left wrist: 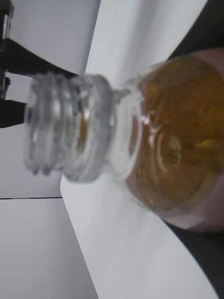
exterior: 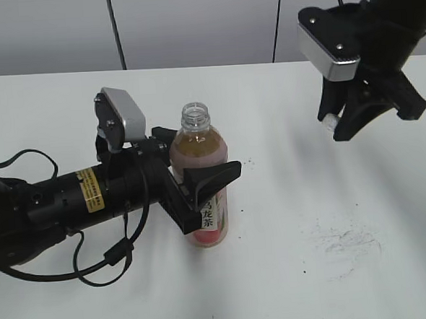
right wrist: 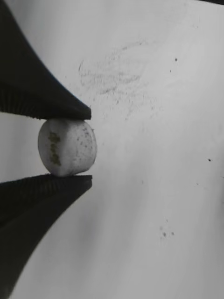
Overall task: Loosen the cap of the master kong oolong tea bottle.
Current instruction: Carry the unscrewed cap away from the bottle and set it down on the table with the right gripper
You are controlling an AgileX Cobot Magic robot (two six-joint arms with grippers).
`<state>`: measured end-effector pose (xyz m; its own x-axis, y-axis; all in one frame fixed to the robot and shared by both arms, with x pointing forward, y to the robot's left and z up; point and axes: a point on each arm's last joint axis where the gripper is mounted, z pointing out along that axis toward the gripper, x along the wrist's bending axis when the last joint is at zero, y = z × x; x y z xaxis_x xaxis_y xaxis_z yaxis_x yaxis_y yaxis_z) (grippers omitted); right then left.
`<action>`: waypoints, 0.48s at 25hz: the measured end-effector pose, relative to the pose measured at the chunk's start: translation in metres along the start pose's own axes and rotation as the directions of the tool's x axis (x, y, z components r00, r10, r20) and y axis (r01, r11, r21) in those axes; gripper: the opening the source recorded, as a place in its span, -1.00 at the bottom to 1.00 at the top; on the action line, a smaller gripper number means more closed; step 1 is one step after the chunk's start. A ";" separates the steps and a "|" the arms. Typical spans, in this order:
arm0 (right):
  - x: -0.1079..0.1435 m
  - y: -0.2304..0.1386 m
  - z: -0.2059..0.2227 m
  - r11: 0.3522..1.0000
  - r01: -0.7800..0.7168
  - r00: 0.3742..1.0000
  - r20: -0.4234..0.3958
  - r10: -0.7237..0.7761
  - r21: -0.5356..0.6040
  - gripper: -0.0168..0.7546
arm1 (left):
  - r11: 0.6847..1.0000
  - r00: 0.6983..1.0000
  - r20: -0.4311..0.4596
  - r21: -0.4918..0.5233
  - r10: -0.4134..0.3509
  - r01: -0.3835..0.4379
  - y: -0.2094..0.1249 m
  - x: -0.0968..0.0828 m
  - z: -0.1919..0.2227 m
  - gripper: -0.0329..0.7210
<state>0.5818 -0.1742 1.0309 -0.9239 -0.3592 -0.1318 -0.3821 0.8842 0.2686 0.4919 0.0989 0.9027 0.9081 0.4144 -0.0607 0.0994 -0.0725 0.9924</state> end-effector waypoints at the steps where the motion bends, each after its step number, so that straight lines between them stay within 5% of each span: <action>1: 0.004 -0.003 0.005 0.999 -0.052 0.998 -0.022 0.053 0.005 -0.25 | 1.000 1.000 0.000 -0.001 0.000 0.000 0.000 0.000 0.000 0.27; 6: 0.013 -0.014 0.023 0.946 -0.312 0.945 -0.074 0.318 0.083 -0.25 | 1.000 1.000 -0.002 -0.001 0.000 0.000 0.000 0.000 0.000 0.27; 12: 0.012 -0.025 0.047 0.748 -0.642 0.747 -0.085 0.659 0.168 -0.25 | 1.000 1.000 -0.005 -0.002 -0.002 0.002 0.000 0.001 0.000 0.27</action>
<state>0.5812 -0.1865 0.9775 -0.9438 0.2894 0.1598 0.3102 0.9423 0.1258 0.4925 0.0989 0.9030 0.9057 0.4193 -0.0616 0.0999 -0.0700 0.9925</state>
